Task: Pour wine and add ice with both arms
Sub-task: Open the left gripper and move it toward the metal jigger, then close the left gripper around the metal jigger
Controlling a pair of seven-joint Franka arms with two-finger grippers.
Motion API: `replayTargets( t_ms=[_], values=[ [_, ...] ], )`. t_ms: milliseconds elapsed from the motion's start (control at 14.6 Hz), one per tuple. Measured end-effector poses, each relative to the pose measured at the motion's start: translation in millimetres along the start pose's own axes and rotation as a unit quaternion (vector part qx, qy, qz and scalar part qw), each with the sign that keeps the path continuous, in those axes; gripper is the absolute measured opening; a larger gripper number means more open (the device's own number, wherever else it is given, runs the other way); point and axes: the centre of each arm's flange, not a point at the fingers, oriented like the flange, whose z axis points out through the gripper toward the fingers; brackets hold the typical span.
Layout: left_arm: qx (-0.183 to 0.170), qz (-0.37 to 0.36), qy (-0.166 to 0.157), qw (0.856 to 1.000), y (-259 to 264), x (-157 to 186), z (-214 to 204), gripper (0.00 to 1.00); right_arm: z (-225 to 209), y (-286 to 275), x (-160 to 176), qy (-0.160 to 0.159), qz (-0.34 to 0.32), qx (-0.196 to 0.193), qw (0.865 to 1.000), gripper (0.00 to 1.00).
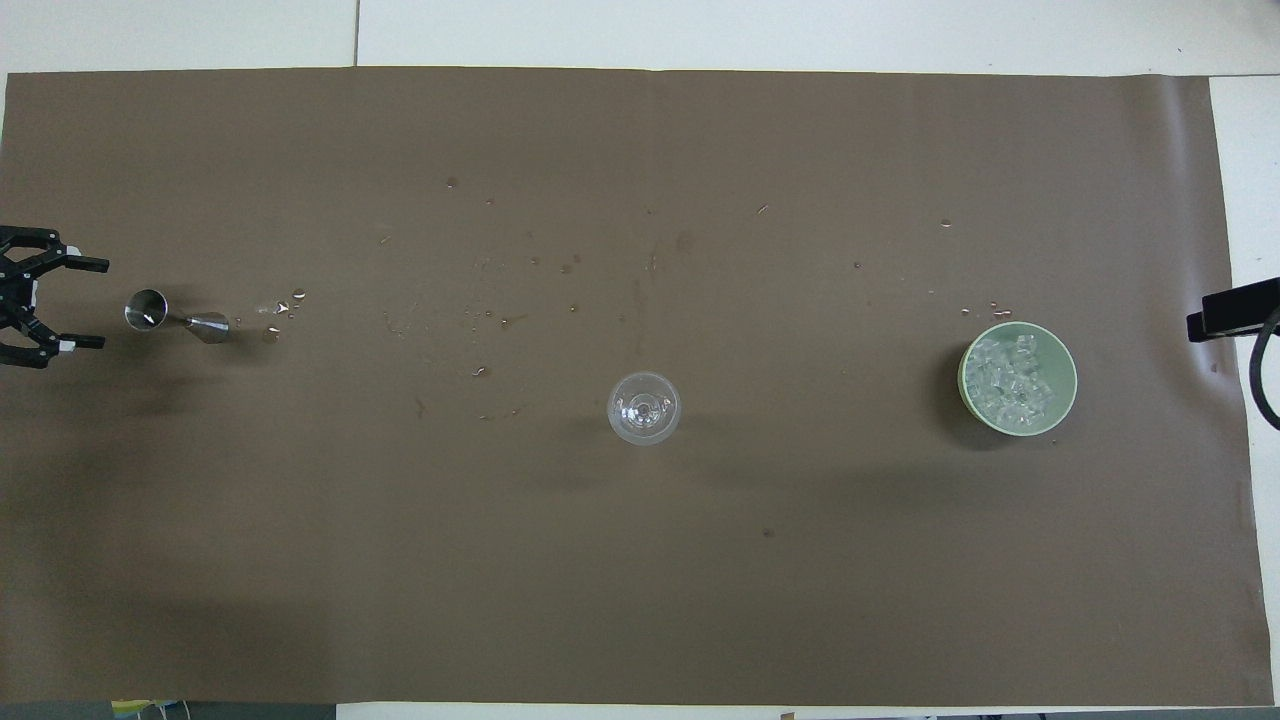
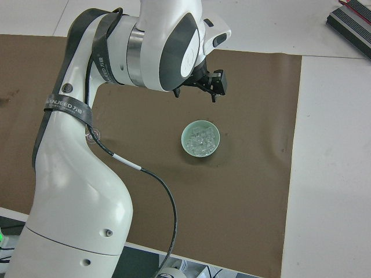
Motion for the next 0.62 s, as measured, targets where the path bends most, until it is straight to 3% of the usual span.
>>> replayTargets(
  t_ms=[206,617],
  values=[
    [-0.007,0.022,-0.041,0.999,-12.4,18.3,21.6,1.00,0.0,0.0,0.0,0.000,0.000,0.000,1.000,1.00],
    [-0.075,-0.006,-0.093,0.993,-43.8,43.9,51.6,1.00,0.0,0.0,0.0,0.000,0.000,0.000,1.000,1.00]
  ],
)
